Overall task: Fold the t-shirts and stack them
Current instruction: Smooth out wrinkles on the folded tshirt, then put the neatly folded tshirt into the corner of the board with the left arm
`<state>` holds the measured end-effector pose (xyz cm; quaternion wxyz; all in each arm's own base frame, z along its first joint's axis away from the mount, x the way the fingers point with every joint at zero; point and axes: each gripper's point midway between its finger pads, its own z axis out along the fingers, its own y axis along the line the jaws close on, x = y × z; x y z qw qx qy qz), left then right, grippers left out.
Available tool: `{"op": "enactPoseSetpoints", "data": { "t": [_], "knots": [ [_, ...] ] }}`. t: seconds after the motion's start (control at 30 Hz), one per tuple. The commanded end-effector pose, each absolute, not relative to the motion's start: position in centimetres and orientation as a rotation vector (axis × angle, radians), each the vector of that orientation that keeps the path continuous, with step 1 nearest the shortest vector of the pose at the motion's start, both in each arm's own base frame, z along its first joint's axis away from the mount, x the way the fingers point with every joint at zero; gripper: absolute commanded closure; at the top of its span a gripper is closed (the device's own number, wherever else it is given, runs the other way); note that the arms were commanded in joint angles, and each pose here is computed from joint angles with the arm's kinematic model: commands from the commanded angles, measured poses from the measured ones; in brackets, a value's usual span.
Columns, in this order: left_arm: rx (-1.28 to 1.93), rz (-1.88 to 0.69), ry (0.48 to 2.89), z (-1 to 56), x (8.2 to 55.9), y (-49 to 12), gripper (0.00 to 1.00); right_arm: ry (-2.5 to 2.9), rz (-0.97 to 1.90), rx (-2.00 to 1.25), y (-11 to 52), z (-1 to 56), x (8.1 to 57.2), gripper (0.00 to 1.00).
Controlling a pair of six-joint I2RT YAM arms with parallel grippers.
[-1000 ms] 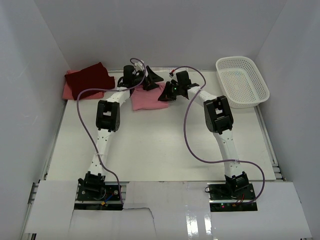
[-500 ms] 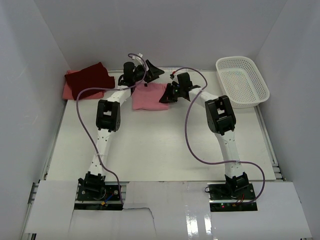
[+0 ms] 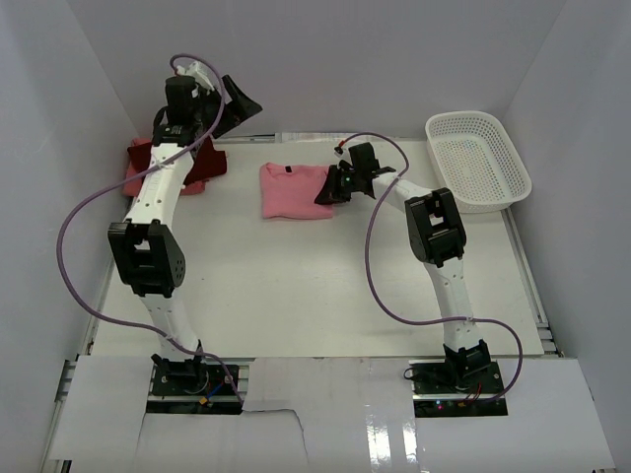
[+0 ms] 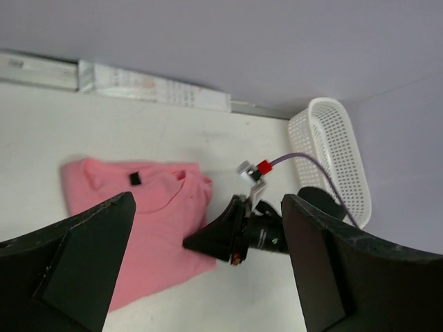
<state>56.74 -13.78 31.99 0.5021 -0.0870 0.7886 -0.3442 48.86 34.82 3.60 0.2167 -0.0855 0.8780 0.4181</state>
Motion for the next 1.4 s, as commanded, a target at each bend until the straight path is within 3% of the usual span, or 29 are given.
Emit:
{"op": "enactPoseSetpoints", "data": {
  "t": [0.0, 0.23, 0.77, 1.3, 1.37],
  "knots": [
    [-0.396, -0.715, 2.325, 17.6, 52.3, -10.1, 0.02, 2.452, 1.114, -0.264, 34.1, 4.9, 48.2, 0.92],
    [-0.459, -0.639, 2.448, 12.0, 49.7, -8.2, 0.02, 2.442, 1.111, -0.277, 34.0, 5.8, 48.1, 0.92],
    [-0.528, -0.72, 2.597, 3.9, 48.7, -10.7, 0.02, 2.452, 1.122, -0.276, 33.8, 5.3, 47.4, 0.92],
    [-0.533, -0.894, 2.691, -2.7, 48.1, -18.8, 0.02, 2.441, 1.135, -0.28, 34.0, 5.9, 47.3, 0.92],
    [-0.554, -0.91, 2.703, -3.3, 47.6, -19.0, 0.1, 2.441, 1.134, -0.279, 33.9, 5.9, 47.3, 0.92]
  ]
}}
